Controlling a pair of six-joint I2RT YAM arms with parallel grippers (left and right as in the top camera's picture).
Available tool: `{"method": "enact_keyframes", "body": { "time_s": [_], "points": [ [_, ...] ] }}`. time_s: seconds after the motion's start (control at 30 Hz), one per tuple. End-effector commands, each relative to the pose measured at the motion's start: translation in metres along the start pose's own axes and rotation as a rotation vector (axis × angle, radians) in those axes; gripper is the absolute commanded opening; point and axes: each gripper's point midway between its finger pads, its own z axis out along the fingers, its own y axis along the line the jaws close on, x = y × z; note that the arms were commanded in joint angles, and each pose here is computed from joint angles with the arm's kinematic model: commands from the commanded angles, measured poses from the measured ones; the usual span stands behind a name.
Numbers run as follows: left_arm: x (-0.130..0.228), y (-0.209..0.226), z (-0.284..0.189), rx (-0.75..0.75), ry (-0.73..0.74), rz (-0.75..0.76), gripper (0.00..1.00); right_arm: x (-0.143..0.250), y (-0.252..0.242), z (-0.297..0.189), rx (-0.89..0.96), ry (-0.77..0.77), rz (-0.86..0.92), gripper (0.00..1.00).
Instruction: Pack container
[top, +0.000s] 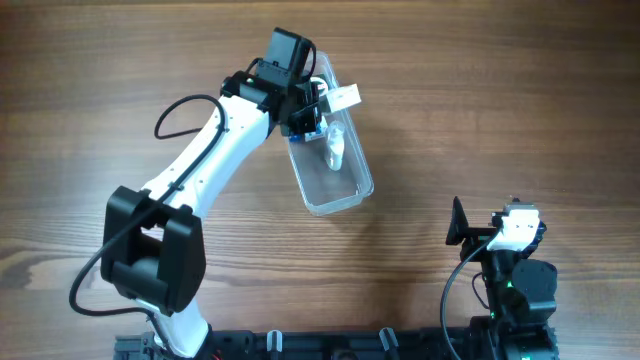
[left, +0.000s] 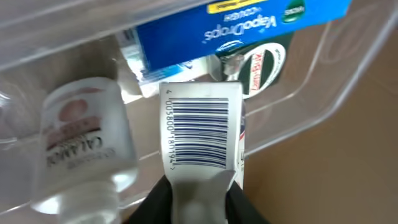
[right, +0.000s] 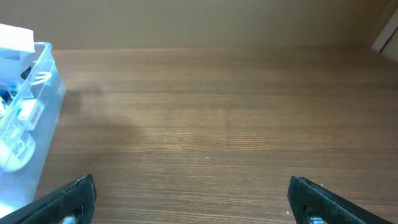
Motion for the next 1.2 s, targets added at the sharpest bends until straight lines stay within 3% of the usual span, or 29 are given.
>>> {"method": "enact_keyframes", "body": {
  "time_s": [0.0, 0.27, 0.63, 1.17],
  "points": [
    [0.001, -0.011, -0.004, 0.027, 0.016, -0.163, 0.17, -0.001, 0.000, 0.000, 0.000, -0.011, -0.010, 1.00],
    [0.002, -0.026, -0.029, 0.084, 0.040, -0.154, 0.15, -0.001, 0.000, 0.000, 0.000, -0.011, -0.010, 1.00],
    [0.017, -0.044, -0.073, 0.152, 0.108, 0.209, 0.15, -0.001, 0.000, 0.000, 0.000, -0.009, -0.010, 1.00],
    [0.001, 0.034, -0.109, -0.219, 0.085, 0.447, 0.12, -0.001, 0.000, 0.000, 0.000, -0.009, -0.010, 1.00]
  ]
}}
